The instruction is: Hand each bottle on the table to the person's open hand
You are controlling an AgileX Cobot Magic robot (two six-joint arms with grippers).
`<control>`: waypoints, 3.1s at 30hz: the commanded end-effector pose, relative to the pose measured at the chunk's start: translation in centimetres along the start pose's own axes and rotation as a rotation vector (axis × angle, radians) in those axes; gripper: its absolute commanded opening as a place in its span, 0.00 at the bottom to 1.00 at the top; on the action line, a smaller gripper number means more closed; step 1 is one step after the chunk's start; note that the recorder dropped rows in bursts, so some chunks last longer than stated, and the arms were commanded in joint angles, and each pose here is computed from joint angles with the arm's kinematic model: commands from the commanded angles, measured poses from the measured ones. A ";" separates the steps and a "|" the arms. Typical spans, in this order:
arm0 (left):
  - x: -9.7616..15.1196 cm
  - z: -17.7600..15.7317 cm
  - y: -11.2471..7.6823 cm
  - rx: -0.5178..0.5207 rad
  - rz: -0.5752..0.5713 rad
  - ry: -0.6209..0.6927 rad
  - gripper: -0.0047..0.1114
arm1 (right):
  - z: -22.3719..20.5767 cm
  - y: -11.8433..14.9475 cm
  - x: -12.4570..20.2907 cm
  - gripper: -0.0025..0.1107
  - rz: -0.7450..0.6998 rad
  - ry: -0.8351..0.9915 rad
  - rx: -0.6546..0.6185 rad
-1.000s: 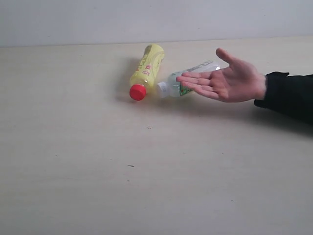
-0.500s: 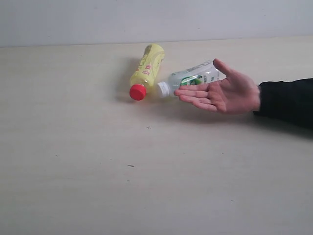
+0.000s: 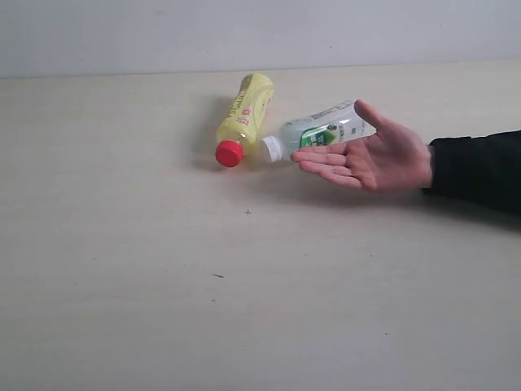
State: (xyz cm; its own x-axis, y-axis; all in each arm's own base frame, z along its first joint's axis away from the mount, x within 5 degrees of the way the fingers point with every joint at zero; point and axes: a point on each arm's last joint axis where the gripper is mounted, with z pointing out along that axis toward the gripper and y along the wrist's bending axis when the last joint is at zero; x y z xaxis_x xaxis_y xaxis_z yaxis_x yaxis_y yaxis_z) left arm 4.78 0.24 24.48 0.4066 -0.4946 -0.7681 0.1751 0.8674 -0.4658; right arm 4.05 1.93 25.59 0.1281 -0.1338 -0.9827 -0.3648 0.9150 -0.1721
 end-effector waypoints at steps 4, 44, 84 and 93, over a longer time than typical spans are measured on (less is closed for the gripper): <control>-1.5 -0.1 -1.0 0.102 -0.070 -0.143 0.04 | 0.0 0.0 0.0 0.02 0.006 -0.012 0.008; 27.0 36.5 -12.2 0.731 0.885 1.533 0.04 | 0.0 0.0 0.0 0.02 0.008 -0.012 0.008; 37.2 32.5 -12.6 0.834 0.853 1.549 0.63 | 0.0 0.0 0.0 0.02 0.008 -0.010 0.007; 37.2 32.5 -12.7 0.840 0.840 1.547 0.63 | 0.0 0.0 0.0 0.02 0.006 -0.010 0.007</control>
State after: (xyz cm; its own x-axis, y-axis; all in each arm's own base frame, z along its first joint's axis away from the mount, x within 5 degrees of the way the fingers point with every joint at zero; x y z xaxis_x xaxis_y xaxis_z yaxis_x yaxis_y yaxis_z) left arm 46.85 -27.09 15.62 -0.3362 0.7943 -0.5061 0.8918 0.4412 0.1000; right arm 4.05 1.93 25.60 0.1270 -0.1261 -0.9839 -0.3654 0.9162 -0.1646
